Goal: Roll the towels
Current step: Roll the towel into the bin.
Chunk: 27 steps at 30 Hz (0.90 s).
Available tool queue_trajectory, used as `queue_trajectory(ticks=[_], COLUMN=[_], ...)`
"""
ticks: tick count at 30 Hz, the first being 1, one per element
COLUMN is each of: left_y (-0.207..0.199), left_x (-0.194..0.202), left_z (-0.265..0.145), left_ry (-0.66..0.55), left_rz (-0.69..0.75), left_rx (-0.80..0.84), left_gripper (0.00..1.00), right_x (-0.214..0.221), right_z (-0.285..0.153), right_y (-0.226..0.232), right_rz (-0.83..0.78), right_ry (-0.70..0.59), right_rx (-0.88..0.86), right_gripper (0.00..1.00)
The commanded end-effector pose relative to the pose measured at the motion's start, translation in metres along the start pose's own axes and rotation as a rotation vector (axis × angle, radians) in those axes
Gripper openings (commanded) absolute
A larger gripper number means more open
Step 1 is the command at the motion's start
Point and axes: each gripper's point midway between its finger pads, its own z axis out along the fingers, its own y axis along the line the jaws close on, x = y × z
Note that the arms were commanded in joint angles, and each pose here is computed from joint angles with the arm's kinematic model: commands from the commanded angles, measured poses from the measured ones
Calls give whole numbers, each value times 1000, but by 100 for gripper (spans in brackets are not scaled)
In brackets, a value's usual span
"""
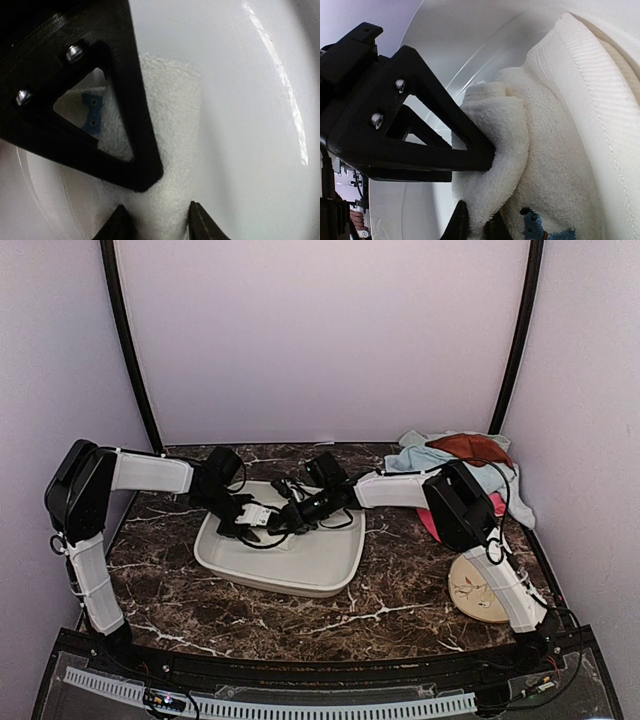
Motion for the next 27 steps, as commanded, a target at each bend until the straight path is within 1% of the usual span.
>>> queue_trajectory(ticks=[1,2,4,5,6,7,8,11,14,17,18,19,20,21,23,24,25,27], left_y=[-20,-19,-19,-17,-18,-19,-21,-24,-21,-17,-16,-17,-19,-21,-25,-28,-27,-25], left_x=[32,32,32,32,31,29,29,26,19,9,7,6,5,5,6,5,4,2], left_z=[21,22,22,20,18,15,13,5,-6,-18,-22,-24,-25,-25,-25,-25,-26,-28], left_ry=[123,124,124,119,115,112,110,104,78,32,22,21,20,19,23,22,16,4], left_rz=[10,1,-35,-50,-59,-71,-81,-127,-204,-288,-310,-326,-334,-343,-367,-386,-406,-444], left_rx=[66,70,84,88,100,112,128,185,242,313,334,353,369,386,423,450,472,512], left_gripper=[30,21,3,0,0,0,0,0,0,0,0,0,0,0,0,0,0,0], right_x=[-9,-14,-24,-32,-37,-43,-48,-59,-62,-58,-55,-51,-50,-48,-50,-52,-58,-66], right_z=[-7,-13,-29,-41,-51,-63,-73,-101,-120,-133,-137,-140,-143,-146,-157,-164,-177,-212], right_y=[0,-2,-5,-5,-7,-9,-9,-6,-5,-8,-10,-12,-11,-8,4,12,18,15], right_rz=[-2,-13,-38,-53,-60,-67,-81,-144,-242,-313,-335,-354,-381,-423,-540,-591,-610,-485], right_ry=[-24,-45,-90,-126,-152,-177,-199,-263,-309,-336,-342,-348,-356,-364,-421,-461,-538,-715], right_rx=[-9,14,68,110,141,168,193,277,375,456,481,501,525,548,647,703,761,862], right_gripper=[18,24,33,37,42,50,53,55,56,61,65,77,97,100,100,100,100,100])
